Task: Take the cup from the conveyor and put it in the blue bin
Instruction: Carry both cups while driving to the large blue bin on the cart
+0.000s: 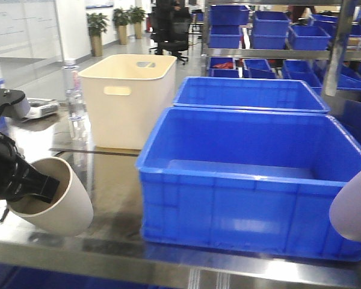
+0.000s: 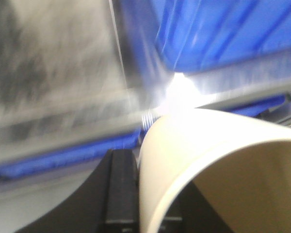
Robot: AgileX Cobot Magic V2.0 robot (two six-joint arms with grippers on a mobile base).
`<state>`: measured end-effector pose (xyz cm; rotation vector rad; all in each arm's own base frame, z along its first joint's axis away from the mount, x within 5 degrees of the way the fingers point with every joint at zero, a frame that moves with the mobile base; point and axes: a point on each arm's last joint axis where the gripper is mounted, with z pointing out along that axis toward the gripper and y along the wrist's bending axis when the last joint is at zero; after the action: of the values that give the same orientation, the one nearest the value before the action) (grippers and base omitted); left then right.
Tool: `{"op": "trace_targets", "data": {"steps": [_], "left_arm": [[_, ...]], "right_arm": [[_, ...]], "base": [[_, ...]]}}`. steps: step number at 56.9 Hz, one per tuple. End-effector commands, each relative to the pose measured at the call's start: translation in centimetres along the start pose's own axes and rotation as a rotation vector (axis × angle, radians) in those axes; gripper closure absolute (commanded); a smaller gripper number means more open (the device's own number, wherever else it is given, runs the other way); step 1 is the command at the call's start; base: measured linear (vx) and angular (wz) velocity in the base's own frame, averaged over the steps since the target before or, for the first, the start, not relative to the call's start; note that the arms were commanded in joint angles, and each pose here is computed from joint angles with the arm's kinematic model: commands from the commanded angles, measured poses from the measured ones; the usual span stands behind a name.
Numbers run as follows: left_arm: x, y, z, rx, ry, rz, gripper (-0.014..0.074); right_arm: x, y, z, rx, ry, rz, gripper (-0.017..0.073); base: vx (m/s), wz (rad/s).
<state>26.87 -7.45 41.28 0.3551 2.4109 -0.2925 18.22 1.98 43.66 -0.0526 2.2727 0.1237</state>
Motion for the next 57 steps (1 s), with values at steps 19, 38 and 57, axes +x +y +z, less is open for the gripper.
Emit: {"op": "trace_targets", "data": {"steps": [19,38,57], "left_arm": [[-1.1,-0.5,-1.7,0.015,-0.118,-0.001,0.0601],[-1.2,-0.3,-0.9,0.015,-0.098,-0.004,0.0601],[-1.2,-0.3,-0.9,0.015,-0.099,-0.004,0.0601]], "right_arm": [[-1.1,0.0,-1.2,0.001,-0.115,-0.008,0.0568],[-1.1,0.0,-1.2,0.001,-0.115,-0.008,0.0568],[-1.1,0.0,-1.2,0.001,-0.116,-0.008,0.0568]], "base": [[0.19,-0.28],[0.04,-0.05],[0.00,0.00]]}}
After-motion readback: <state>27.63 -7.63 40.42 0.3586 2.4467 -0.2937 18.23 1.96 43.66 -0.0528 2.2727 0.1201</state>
